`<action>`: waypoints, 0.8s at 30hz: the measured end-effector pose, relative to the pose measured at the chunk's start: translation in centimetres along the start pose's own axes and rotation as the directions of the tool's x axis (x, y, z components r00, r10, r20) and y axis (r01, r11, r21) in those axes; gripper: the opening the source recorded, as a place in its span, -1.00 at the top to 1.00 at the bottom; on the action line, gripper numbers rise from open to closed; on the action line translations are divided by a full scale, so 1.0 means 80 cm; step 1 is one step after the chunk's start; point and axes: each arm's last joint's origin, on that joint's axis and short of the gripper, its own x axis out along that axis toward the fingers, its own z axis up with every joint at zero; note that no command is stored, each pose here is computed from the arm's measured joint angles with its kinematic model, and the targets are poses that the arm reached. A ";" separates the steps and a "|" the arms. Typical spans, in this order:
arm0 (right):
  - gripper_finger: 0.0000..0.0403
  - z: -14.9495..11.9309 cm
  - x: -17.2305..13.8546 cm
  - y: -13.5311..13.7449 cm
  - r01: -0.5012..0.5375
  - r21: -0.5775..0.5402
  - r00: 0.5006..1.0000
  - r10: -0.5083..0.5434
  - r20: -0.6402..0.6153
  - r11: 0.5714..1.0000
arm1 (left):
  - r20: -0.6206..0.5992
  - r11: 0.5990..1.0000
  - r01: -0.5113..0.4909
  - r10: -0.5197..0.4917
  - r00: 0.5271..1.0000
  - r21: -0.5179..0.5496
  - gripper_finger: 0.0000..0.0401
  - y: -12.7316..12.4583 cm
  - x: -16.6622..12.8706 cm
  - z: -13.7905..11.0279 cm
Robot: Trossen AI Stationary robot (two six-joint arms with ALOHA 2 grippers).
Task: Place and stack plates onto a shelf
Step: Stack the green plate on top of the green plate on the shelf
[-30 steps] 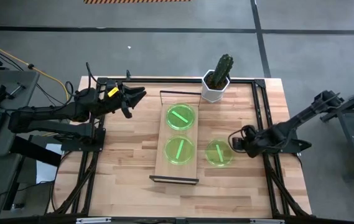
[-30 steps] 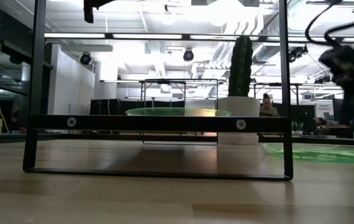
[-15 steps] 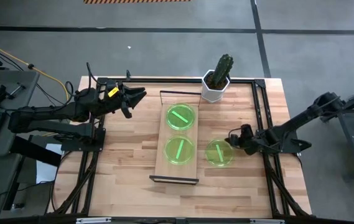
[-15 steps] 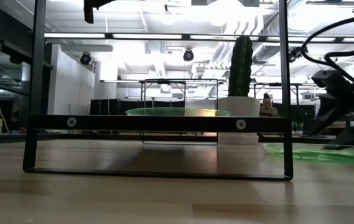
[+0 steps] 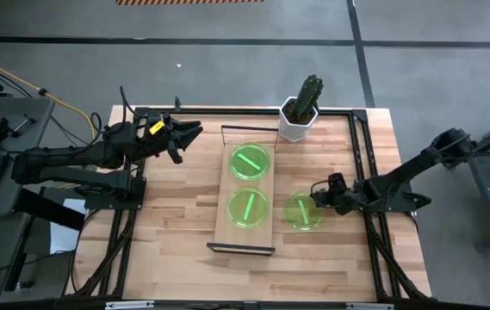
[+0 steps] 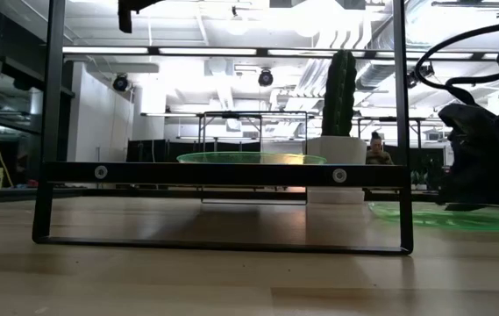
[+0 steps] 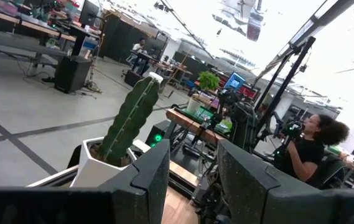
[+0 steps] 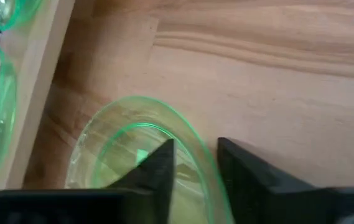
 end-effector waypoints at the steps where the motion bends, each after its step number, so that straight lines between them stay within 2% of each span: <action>1: 0.58 -0.001 0.001 -0.001 0.006 -0.008 1.000 -0.006 -0.004 1.000 | 0.000 1.000 0.000 0.000 1.000 0.000 0.37 0.000 0.000 0.000; 3: 0.85 -0.001 0.001 -0.001 0.007 -0.011 1.000 -0.007 -0.006 1.000 | 0.000 1.000 0.000 0.000 1.000 0.001 0.37 0.000 0.000 0.000; 5: 0.94 -0.001 0.000 0.001 0.008 -0.007 1.000 -0.009 -0.012 1.000 | 0.000 1.000 0.000 0.000 1.000 0.001 0.37 0.000 0.000 0.000; 10: 0.99 0.001 -0.006 0.013 -0.025 0.025 0.999 0.026 -0.042 0.999 | 0.000 1.000 0.000 0.000 1.000 0.001 0.37 0.000 0.000 0.000; 14: 1.00 0.006 -0.015 0.028 -0.100 0.027 0.994 0.101 -0.030 0.995 | -0.001 1.000 -0.001 0.001 1.000 0.001 0.37 0.000 0.000 0.000; 24: 1.00 0.022 -0.038 0.039 -0.250 0.035 0.966 0.247 0.077 0.968 | -0.001 1.000 -0.001 0.001 1.000 0.001 0.37 0.000 0.000 0.000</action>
